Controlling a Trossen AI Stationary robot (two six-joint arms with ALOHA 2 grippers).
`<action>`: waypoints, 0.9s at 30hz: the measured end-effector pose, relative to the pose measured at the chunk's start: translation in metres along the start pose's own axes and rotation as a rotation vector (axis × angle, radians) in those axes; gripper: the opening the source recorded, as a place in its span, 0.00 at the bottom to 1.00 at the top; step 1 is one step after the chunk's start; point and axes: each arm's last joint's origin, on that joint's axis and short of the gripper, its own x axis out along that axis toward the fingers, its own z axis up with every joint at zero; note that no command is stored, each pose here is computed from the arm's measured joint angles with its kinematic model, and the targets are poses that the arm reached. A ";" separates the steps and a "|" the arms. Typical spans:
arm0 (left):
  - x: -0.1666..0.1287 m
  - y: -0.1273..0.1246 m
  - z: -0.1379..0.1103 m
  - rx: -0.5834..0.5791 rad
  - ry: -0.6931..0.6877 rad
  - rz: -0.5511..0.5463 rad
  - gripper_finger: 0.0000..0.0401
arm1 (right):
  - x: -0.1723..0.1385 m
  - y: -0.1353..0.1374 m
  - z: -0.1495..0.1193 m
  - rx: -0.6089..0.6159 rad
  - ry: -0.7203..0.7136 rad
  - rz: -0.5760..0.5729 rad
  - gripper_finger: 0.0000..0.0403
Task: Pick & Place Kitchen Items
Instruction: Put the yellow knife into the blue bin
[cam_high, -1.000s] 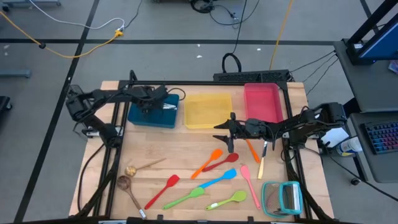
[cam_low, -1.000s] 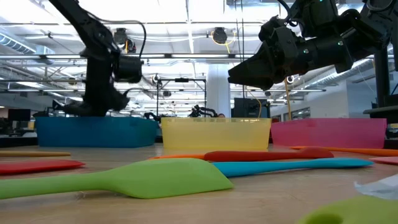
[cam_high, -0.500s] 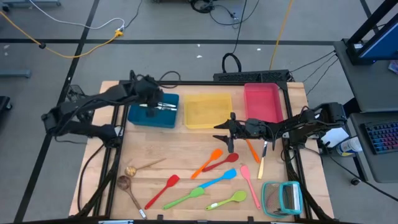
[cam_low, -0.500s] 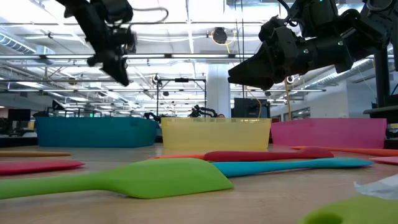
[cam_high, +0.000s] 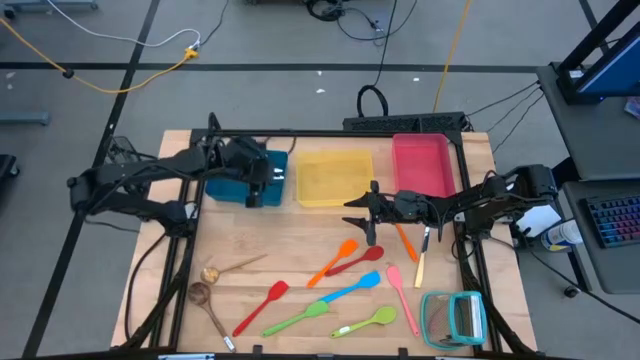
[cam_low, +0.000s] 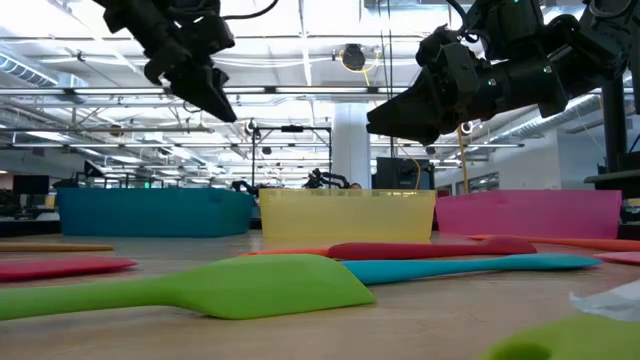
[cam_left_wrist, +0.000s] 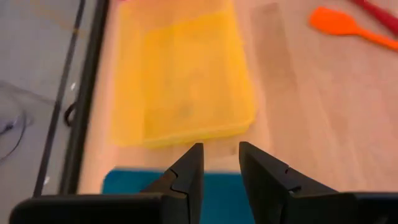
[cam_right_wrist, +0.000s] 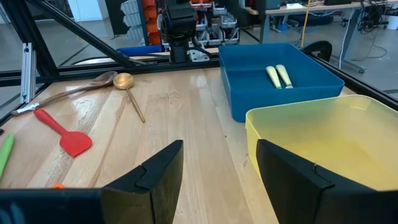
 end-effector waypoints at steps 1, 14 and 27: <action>0.004 -0.004 -0.001 0.010 -0.004 -0.010 0.26 | 0.000 0.000 0.000 0.000 0.000 0.000 0.49; 0.037 -0.056 -0.012 0.027 -0.158 -0.098 0.26 | 0.000 0.000 0.000 0.000 0.000 0.000 0.49; 0.055 -0.104 -0.050 -0.133 -0.239 -0.116 0.26 | 0.000 0.000 0.000 0.000 0.000 0.000 0.49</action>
